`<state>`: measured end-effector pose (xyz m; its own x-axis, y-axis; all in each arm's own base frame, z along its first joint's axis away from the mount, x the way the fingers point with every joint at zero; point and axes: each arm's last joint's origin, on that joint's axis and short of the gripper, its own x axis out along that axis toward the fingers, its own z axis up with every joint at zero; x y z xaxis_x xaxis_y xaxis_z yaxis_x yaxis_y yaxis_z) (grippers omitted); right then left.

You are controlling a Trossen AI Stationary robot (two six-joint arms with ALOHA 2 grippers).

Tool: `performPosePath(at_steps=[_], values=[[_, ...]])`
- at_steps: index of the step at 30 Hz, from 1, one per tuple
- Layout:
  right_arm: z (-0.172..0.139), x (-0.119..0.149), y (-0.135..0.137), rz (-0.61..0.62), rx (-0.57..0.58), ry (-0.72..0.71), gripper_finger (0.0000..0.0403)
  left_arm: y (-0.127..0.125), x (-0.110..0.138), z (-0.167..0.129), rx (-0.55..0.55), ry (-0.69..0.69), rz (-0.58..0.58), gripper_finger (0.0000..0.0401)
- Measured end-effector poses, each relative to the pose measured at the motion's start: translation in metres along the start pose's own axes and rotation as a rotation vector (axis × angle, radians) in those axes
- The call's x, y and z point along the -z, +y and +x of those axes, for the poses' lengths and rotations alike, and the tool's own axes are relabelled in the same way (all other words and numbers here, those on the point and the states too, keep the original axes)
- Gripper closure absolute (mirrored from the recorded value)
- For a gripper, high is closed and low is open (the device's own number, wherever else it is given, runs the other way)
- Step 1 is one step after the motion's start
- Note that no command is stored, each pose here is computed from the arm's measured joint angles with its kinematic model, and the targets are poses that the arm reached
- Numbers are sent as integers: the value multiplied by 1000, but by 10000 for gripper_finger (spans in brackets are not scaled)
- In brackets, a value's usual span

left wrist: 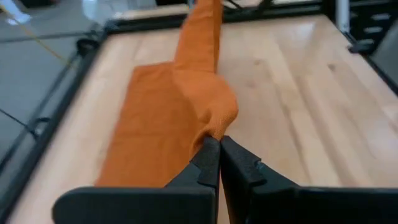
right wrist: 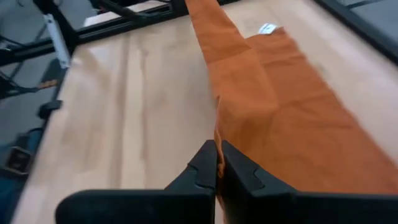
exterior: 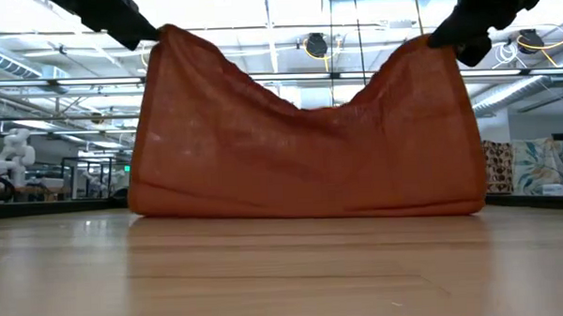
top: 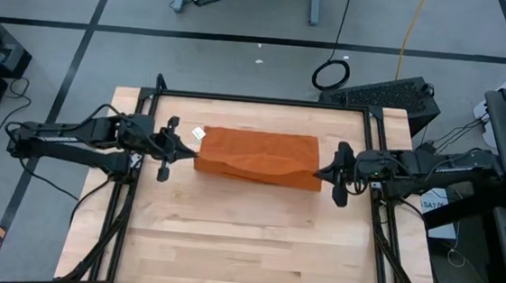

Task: Roll towel
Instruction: Roll the brown towel

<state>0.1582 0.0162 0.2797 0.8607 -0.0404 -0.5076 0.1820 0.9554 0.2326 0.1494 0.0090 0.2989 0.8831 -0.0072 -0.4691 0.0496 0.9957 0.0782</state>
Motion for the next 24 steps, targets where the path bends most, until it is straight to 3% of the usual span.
performPosePath(at_steps=[6,9,12,17,24], values=[[-3,6,16,23,-86,28,403,-17,-1,0,143,-4,-26,390],[-4,8,20,28,-101,32,403,-23,-2,0,145,-3,-30,390],[-5,10,20,17,-37,17,403,-24,-1,0,51,11,-36,391],[2,14,9,-12,165,41,403,-17,8,8,-169,132,-23,391],[24,18,-11,-26,379,153,403,-8,15,45,-263,280,-37,390]])
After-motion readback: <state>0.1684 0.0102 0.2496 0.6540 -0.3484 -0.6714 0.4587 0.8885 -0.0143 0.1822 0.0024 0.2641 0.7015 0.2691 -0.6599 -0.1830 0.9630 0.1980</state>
